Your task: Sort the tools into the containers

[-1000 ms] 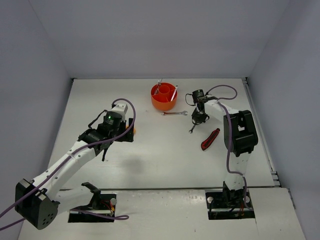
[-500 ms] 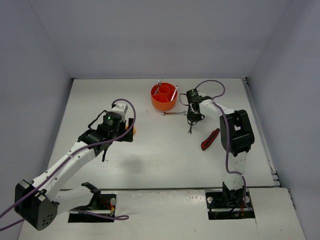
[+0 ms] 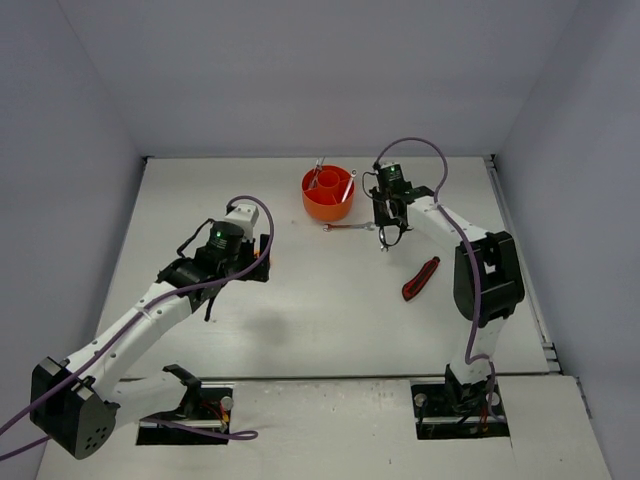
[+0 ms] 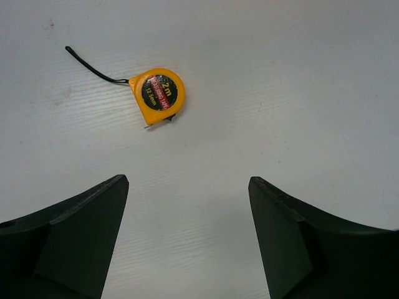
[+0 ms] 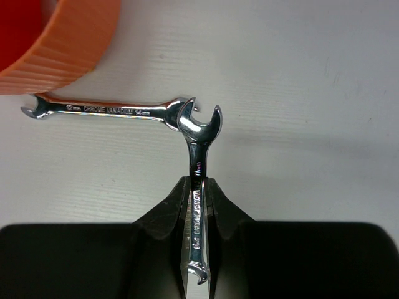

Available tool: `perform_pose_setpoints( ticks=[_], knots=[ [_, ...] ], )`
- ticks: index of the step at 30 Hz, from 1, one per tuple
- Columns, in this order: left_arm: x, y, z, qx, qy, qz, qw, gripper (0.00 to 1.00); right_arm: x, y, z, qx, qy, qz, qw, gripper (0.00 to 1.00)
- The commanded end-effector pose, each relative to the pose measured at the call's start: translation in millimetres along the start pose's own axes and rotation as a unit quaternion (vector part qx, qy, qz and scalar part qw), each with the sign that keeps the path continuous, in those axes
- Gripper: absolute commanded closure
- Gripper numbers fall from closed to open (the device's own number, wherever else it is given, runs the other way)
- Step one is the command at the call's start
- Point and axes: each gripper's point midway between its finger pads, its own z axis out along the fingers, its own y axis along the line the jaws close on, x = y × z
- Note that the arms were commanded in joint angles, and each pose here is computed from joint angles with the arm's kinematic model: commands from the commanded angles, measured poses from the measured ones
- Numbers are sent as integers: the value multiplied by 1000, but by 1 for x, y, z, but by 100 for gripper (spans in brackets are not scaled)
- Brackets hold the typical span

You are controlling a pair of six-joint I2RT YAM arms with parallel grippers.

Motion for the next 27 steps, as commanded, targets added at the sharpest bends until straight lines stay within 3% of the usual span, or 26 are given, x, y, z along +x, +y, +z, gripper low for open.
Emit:
perform_pose_setpoints(
  ticks=[1,9,16,19,24,27],
  knots=[
    [-29,-11,-5,24,-46,-2,999,25,-67,21,-40,-40,-99,-70,992,100],
    [-32,-16,-10,41,-45,2,998,25,-168,50,-76,-89,-213,-166,959,100],
    [-36,-16,-19,38,-36,-3,999,25,-227,83,-79,-139,-277,-215,926,100],
    [-38,-15,-25,36,-27,6,999,25,-229,82,-71,-132,-274,-201,931,100],
    [-38,-8,-32,18,-29,4,999,25,-196,46,-40,-92,-223,-169,956,98],
    [-33,-7,-32,18,-28,-3,999,25,-189,29,-28,-84,-207,-132,966,87]
  ],
)
